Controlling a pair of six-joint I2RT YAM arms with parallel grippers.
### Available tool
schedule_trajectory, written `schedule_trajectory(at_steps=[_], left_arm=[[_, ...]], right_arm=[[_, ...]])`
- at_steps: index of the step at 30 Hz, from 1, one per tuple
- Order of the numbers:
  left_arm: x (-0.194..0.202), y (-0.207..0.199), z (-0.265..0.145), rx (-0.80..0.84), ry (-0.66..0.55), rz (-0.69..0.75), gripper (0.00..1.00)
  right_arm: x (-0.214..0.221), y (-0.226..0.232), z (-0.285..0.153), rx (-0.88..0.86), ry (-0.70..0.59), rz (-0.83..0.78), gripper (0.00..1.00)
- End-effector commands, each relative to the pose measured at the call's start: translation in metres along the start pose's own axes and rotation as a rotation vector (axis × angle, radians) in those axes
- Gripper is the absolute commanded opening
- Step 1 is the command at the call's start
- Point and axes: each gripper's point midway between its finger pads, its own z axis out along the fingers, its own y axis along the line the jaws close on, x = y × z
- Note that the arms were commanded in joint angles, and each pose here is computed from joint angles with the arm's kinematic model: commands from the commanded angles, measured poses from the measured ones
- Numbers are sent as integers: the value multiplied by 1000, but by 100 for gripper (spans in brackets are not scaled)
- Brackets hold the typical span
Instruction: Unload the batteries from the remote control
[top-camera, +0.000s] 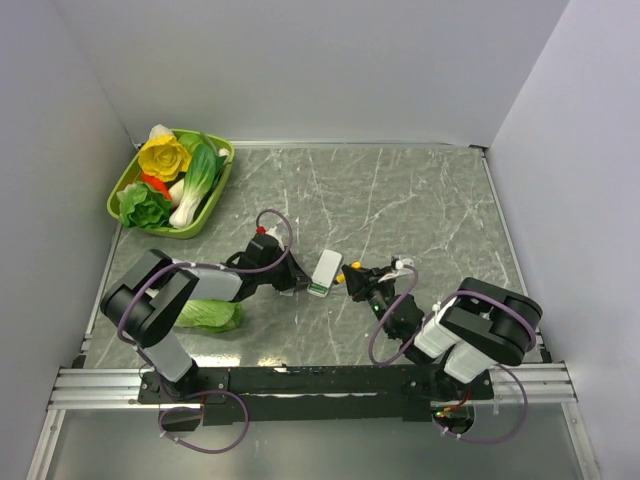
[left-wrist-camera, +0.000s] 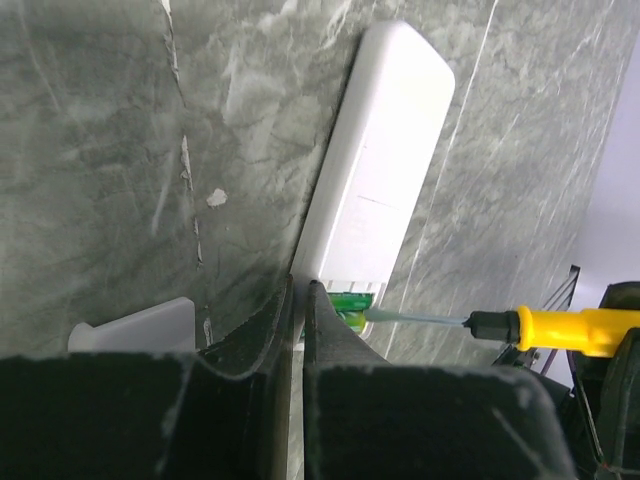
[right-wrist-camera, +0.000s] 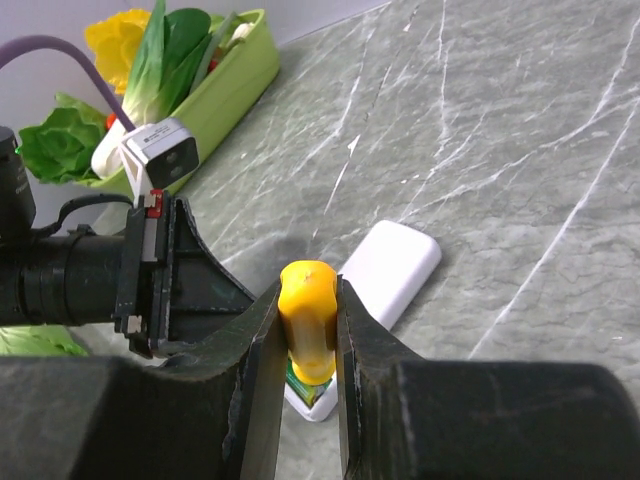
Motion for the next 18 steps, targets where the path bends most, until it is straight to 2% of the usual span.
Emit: schedule_trajectory(at_steps=[1, 11, 15, 16, 18], left_arm=[[52, 49, -7, -176, 145, -32, 7], [49, 46, -15, -170, 111, -50, 5], [49, 39, -19, -156, 101, -51, 5], [50, 37, -20, -152, 98, -49, 6], [46, 31, -22, -137, 87, -44, 7]], right_arm=[[43, -24, -62, -76, 199, -60, 0], [6, -11, -38, -102, 74, -110, 0], [-5, -14, -19, -62, 100, -137, 0], [-22, -6, -13, -77, 57, -148, 0], [-26, -3, -12, -90, 61, -174, 0]])
